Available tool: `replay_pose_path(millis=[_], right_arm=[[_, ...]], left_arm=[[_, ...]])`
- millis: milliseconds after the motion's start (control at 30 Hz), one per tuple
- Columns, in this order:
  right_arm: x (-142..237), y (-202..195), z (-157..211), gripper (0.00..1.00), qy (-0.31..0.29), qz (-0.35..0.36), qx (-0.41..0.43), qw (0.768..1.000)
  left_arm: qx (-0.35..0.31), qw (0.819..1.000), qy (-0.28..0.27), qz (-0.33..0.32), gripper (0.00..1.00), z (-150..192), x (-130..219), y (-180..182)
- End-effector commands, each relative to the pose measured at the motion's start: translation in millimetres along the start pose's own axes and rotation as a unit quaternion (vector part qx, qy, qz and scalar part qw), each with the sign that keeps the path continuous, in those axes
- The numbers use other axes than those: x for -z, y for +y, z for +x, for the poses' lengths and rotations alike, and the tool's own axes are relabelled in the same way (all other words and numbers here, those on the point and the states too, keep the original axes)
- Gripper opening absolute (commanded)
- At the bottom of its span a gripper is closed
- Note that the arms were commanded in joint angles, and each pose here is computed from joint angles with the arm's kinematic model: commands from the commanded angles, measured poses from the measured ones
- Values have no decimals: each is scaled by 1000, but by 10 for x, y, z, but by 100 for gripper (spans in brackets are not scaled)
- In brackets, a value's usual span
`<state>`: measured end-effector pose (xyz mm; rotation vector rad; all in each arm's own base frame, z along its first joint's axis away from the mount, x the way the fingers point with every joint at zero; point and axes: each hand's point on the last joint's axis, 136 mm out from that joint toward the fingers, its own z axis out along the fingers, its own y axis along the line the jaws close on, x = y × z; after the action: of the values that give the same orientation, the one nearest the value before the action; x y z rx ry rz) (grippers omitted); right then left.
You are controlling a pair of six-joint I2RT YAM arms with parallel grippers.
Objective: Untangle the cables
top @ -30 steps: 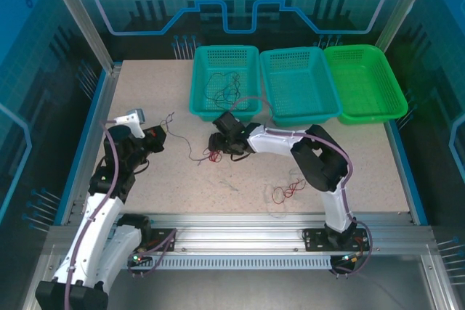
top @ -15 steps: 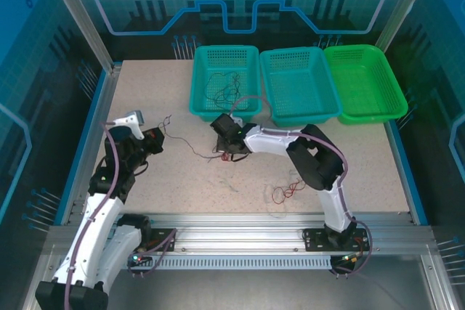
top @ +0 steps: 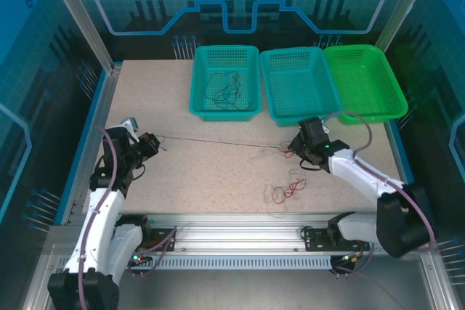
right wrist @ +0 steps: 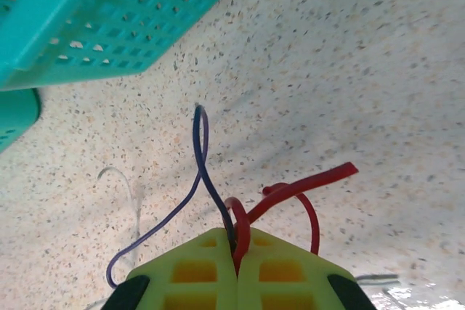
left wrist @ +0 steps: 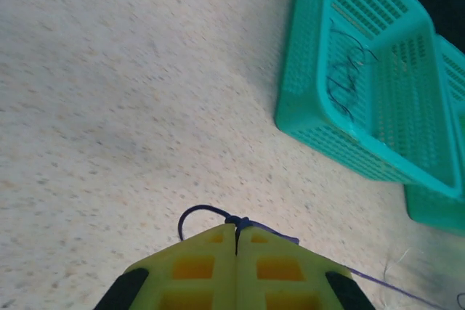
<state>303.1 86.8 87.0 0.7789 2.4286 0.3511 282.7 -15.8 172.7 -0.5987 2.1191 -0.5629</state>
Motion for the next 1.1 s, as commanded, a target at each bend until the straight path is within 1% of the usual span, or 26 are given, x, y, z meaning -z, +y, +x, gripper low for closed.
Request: replay_pose_path(millis=[0, 33, 67, 100, 133, 167, 200, 267, 333, 367, 400, 467, 500, 567, 600, 667, 800, 867, 1067], right_arm=[[96, -129, -11, 0, 5, 17, 26, 999], [137, -35, -25, 0, 6, -4, 34, 999], [197, 80, -43, 0, 7, -29, 40, 999], [258, 186, -71, 0, 5, -52, 45, 998], [310, 281, -89, 0, 5, -72, 50, 996], [370, 383, -110, 0, 5, -91, 58, 994], [428, 473, -130, 0, 6, -105, 67, 992], [534, 615, -159, 0, 8, -121, 86, 989], [620, 719, -183, 0, 8, -130, 100, 986], [635, 733, -173, 0, 11, -132, 104, 986], [718, 834, -226, 0, 5, -146, 105, 984], [782, 924, -229, 0, 7, -163, 111, 980], [813, 964, -225, 0, 9, -170, 116, 979], [867, 1017, -220, 0, 12, -177, 127, 976], [895, 1042, -219, 0, 12, -181, 134, 974], [942, 1077, -202, 0, 16, -188, 145, 971], [1026, 1140, -158, 0, 28, -203, 167, 964], [1077, 1183, -127, 0, 34, -215, 180, 959], [1175, 1252, -58, 0, 41, -228, 201, 952]], left_arm=[[-12, 999, -16, 50, 0, -108, -107, -183], [-27, 998, -7, 64, 7, -65, -133, -265], [-42, 996, 3, 76, 16, -15, -161, -344], [-59, 995, 8, 85, 28, 29, -181, -414], [-73, 993, 9, 89, 37, 56, -197, -461], [-92, 991, 9, 98, 43, 91, -209, -529], [-111, 988, 7, 110, 46, 113, -211, -610], [-146, 979, 6, 145, 46, 183, -201, -809], [-182, 965, 8, 186, 47, 285, -169, -1037], [-203, 955, 9, 216, 49, 351, -135, -1193], [-221, 944, 12, 245, 50, 428, -92, -1332], [-265, 916, 16, 301, 56, 614, 5, -1610], [-293, 898, 18, 327, 59, 724, 63, -1746], [-356, 861, 19, 363, 61, 947, 161, -1963], [-380, 849, 19, 367, 61, 1028, 168, -2017], [-437, 817, 15, 376, 61, 1204, 157, -2130], [-516, 766, 0, 383, 60, 1432, 28, -2289], [-537, 749, -19, 388, 60, 1489, -43, -2414], [-548, 720, -81, 419, 63, 1469, -65, -2889]])
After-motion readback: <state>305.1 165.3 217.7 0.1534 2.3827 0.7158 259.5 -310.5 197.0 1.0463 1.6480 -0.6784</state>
